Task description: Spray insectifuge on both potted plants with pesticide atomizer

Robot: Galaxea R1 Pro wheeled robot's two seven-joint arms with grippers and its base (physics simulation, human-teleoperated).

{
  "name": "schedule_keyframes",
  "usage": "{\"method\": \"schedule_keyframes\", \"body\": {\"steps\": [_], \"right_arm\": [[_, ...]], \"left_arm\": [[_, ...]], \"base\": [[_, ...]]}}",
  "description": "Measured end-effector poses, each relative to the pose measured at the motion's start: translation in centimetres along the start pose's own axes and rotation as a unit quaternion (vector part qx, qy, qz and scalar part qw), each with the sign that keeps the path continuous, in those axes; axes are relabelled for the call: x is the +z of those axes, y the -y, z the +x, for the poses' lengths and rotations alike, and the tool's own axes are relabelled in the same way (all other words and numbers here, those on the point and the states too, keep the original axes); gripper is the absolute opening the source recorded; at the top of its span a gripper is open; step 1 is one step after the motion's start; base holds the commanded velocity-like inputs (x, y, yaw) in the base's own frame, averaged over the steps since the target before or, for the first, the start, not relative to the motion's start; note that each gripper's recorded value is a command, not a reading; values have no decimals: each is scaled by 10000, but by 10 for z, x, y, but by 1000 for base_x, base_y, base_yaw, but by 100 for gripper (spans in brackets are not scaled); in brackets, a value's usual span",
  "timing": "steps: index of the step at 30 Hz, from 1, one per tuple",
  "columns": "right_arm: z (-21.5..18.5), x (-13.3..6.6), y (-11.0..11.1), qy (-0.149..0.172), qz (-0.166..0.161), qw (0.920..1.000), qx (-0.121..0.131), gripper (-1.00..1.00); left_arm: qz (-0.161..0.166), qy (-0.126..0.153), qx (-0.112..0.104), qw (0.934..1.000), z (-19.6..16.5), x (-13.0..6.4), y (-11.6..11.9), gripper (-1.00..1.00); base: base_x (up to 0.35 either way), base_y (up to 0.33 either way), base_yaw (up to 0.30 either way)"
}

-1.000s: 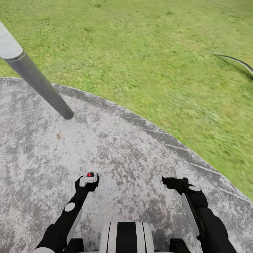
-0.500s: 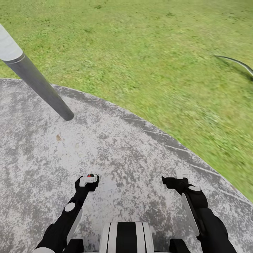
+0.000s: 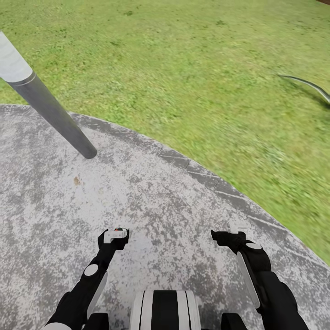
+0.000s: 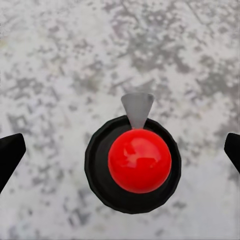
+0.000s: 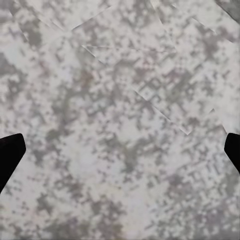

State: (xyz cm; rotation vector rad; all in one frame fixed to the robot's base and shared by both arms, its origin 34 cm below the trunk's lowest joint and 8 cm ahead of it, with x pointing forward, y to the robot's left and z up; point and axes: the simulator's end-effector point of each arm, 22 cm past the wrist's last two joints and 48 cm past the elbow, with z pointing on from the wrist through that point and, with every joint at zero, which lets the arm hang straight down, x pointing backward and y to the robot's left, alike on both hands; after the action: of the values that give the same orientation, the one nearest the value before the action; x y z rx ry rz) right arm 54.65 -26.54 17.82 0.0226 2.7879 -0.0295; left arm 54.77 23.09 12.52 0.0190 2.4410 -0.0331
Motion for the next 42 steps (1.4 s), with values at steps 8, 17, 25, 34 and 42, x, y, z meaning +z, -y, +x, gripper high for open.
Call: {"method": "schedule_keyframes", "body": {"steps": [8,17,25,34,42], "right_arm": [[0,0,0,1,1,10000,1,100],[0,0,0,1,-3,10000,12,100],[0,0,0,-1,-9,10000,22,100],[0,0,0,-2,-8,10000,25,100],[0,0,0,0,-8,10000,31,100]], "left_arm": [[-1,1,1,10000,0,0,0,100],[-1,2,-2,10000,0,0,0,100],[-6,1,-6,10000,0,0,-1,100],[-6,1,-8,10000,0,0,0,100],[-4,0,-4,10000,0,0,0,100]], "base": [[0,0,0],[0,0,0],[-20,-24,0],[-1,-2,0],[0,0,0]]}}
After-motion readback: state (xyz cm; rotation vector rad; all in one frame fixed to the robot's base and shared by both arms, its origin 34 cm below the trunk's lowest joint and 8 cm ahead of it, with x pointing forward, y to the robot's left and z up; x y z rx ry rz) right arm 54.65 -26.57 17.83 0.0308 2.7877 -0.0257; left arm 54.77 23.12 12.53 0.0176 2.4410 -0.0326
